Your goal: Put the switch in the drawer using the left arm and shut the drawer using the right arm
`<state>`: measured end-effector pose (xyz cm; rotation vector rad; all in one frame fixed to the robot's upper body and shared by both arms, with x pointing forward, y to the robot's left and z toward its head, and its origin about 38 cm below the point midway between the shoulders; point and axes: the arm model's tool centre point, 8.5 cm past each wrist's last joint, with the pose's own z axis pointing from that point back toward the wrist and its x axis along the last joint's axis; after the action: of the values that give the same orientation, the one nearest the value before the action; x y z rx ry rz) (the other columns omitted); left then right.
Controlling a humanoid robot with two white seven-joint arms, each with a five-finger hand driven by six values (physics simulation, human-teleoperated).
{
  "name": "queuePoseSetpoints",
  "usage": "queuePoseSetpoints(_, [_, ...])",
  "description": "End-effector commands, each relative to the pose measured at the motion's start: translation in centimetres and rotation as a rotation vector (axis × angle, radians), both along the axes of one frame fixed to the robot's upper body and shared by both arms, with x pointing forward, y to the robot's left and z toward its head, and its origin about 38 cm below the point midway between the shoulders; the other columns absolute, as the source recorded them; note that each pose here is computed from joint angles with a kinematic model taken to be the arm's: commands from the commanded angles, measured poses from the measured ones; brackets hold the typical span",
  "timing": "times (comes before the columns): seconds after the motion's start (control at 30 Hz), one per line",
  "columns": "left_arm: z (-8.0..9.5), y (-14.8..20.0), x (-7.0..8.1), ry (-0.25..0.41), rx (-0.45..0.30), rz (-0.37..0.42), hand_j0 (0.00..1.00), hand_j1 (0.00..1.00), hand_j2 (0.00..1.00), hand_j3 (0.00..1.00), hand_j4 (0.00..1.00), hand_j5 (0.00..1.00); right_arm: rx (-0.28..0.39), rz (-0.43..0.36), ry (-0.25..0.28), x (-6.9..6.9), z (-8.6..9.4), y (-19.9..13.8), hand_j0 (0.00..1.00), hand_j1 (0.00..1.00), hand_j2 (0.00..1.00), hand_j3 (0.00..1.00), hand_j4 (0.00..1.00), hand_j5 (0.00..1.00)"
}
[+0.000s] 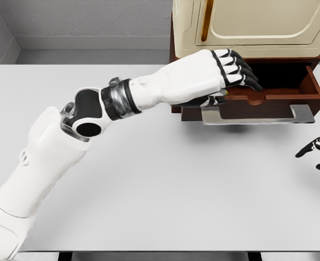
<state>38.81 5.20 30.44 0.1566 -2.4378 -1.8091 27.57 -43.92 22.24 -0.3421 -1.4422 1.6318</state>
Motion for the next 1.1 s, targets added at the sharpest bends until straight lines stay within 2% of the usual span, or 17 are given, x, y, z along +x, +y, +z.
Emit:
queuePoseSetpoints(0.0, [1.9, 4.1, -1.2, -0.033, -0.011, -0.025, 0.75, 0.75, 0.75, 0.75, 0.75, 0.75, 0.008, 0.003, 0.008, 0.0, -0.2, 0.2, 0.63, 0.63, 0.63, 0.63, 0.63, 0.63])
queuePoseSetpoints(0.07, [2.8, 7.3, -0.4, -0.017, -0.030, 0.024, 0.75, 0.75, 0.75, 0.75, 0.75, 0.75, 0.008, 0.009, 0.004, 0.2, -0.1, 0.3, 0.62, 0.62, 0.62, 0.62, 0.62, 0.62])
queuePoseSetpoints(0.1, [2.6, 9.8, -0.1, 0.009, -0.039, 0.069, 0.75, 0.75, 0.75, 0.75, 0.75, 0.75, 0.007, 0.009, -0.001, 0.3, 0.1, 0.3, 0.62, 0.62, 0.62, 0.62, 0.62, 0.62])
queuePoseSetpoints(0.17, [2.1, 15.6, 0.4, 0.022, -0.034, 0.215, 0.75, 0.75, 0.75, 0.75, 0.75, 0.75, 0.009, 0.020, -0.008, 0.6, 0.2, 0.6, 0.62, 0.62, 0.62, 0.62, 0.62, 0.62])
queuePoseSetpoints(0.23, [1.0, 21.7, 0.1, 0.060, -0.013, 0.362, 0.76, 0.76, 0.76, 0.76, 0.76, 0.76, 0.011, 0.026, -0.012, 0.8, 0.3, 0.8, 0.62, 0.62, 0.62, 0.62, 0.62, 0.62])
queuePoseSetpoints(0.27, [1.1, 23.4, 0.2, 0.064, 0.004, 0.405, 0.77, 0.77, 0.77, 0.77, 0.77, 0.77, 0.011, 0.026, -0.014, 0.9, 0.4, 0.9, 0.62, 0.62, 0.62, 0.62, 0.62, 0.62])
queuePoseSetpoints(0.33, [-1.1, 27.6, 0.6, 0.139, 0.083, 0.512, 0.94, 0.94, 0.94, 0.94, 0.94, 0.94, 0.010, 0.028, -0.027, 1.1, 0.8, 0.9, 0.62, 0.62, 0.62, 0.62, 0.62, 0.62])
queuePoseSetpoints(0.37, [-2.3, 28.6, 0.8, 0.177, 0.100, 0.539, 0.98, 0.98, 0.98, 0.98, 0.98, 0.98, 0.010, 0.028, -0.029, 1.1, 0.8, 0.9, 0.62, 0.62, 0.62, 0.62, 0.62, 0.62])
queuePoseSetpoints(0.43, [-6.9, 30.9, 1.1, 0.309, 0.107, 0.609, 1.00, 1.00, 1.00, 1.00, 1.00, 1.00, 0.010, 0.029, -0.038, 1.3, 1.1, 0.9, 0.62, 0.62, 0.62, 0.62, 0.62, 0.62])
queuePoseSetpoints(0.5, [-10.2, 31.6, 0.5, 0.397, 0.119, 0.633, 1.00, 1.00, 1.00, 1.00, 1.00, 1.00, 0.010, 0.029, -0.041, 1.3, 1.2, 0.9, 0.62, 0.62, 0.62, 0.62, 0.62, 0.62])
queuePoseSetpoints(0.53, [-11.3, 32.0, 0.4, 0.428, 0.116, 0.647, 1.00, 1.00, 1.00, 1.00, 1.00, 1.00, 0.010, 0.029, -0.042, 1.4, 1.2, 0.9, 0.62, 0.62, 0.62, 0.62, 0.62, 0.62])
queuePoseSetpoints(0.57, [-11.7, 32.1, 0.4, 0.438, 0.115, 0.652, 1.00, 1.00, 1.00, 1.00, 1.00, 1.00, 0.016, 0.029, -0.046, 1.4, 1.4, 0.9, 0.62, 0.62, 0.62, 0.62, 0.62, 0.62])
queuePoseSetpoints(0.67, [-12.5, 33.2, 0.5, 0.466, 0.116, 0.682, 1.00, 1.00, 1.00, 1.00, 1.00, 1.00, 0.035, 0.034, -0.066, 1.7, 2.2, 1.0, 0.62, 0.62, 0.62, 0.62, 0.62, 0.62])
queuePoseSetpoints(0.87, [-12.9, 33.4, 0.6, 0.476, 0.105, 0.692, 1.00, 1.00, 1.00, 1.00, 1.00, 1.00, 0.031, 0.037, -0.083, 2.0, 2.7, 1.0, 0.62, 0.62, 0.62, 0.62, 0.62, 0.62])
queuePoseSetpoints(1.07, [-12.9, 33.2, 0.7, 0.477, 0.098, 0.688, 1.00, 1.00, 1.00, 1.00, 1.00, 1.00, 0.028, 0.051, -0.062, 2.3, 2.1, 1.4, 0.63, 0.63, 0.63, 0.63, 0.63, 0.63])
